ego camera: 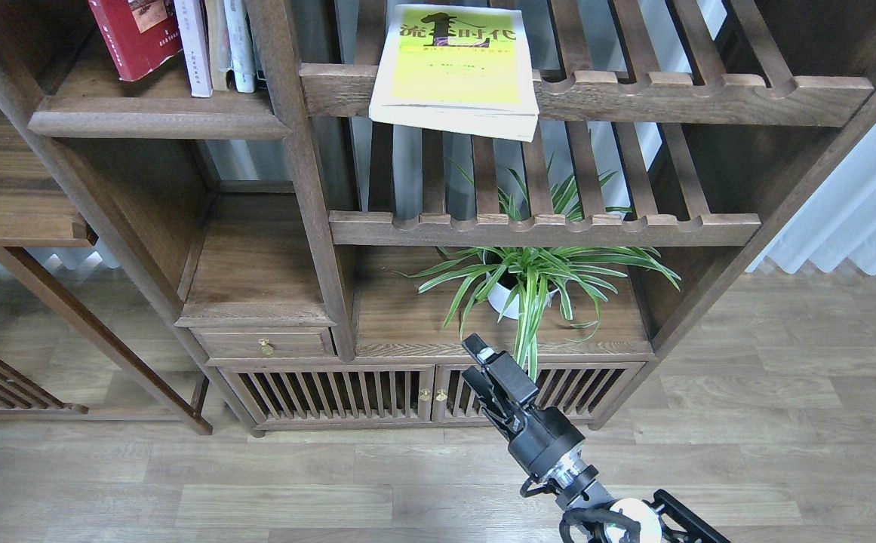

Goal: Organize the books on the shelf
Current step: 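Withdraw the left gripper from the top shelf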

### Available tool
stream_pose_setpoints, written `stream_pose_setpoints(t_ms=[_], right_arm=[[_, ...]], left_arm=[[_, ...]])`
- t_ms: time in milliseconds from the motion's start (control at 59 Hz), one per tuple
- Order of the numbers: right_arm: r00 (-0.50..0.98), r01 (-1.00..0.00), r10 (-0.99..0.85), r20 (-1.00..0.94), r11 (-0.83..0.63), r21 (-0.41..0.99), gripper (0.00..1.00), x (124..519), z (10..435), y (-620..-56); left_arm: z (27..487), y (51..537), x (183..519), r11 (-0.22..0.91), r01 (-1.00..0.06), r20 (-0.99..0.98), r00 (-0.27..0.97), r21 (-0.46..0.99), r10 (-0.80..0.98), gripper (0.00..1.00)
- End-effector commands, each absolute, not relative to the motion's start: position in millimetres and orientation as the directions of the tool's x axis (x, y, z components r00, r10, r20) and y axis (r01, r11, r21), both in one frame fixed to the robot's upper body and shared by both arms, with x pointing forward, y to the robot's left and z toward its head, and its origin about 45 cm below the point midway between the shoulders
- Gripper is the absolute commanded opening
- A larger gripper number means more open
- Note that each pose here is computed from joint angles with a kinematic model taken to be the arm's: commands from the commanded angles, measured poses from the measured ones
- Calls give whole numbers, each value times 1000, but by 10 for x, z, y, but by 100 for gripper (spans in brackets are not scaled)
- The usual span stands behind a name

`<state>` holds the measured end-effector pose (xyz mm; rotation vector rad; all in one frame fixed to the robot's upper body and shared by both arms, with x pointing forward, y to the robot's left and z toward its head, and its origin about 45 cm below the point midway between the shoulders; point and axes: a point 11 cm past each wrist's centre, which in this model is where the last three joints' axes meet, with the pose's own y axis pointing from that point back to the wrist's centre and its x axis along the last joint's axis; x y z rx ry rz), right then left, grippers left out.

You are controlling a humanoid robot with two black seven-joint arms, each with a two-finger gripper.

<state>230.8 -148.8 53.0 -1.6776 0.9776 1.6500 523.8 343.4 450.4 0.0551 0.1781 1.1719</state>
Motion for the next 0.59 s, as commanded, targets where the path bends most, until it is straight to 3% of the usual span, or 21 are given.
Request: stream_pose_setpoints(t_ms=[0, 153, 220, 424, 576], right_arm=[[-36, -824, -100, -994, -560, 86, 99, 2308, 531, -1487], [-36, -823, -101, -994, -562, 86, 99, 2304, 530, -1483], [-37, -823, -101, -994, -561, 88, 99, 2303, 526, -1486], [-37, -823, -101, -994, -561, 88, 99, 2303, 526, -1486], [-37, -825, -101, -994, -558, 87, 99, 2309, 527, -1493]], left_arm=[[4505, 3441, 5240, 388, -912, -120, 374, 130, 919, 1], [4492, 3417, 5248, 394, -910, -134, 378, 126, 916, 6], [4486, 3390, 5251, 399, -908, -135, 383, 127, 914, 20], [4454, 3299, 5266, 415, -900, -137, 398, 133, 907, 29], [4456, 3247, 5275, 424, -896, -141, 407, 130, 903, 47]])
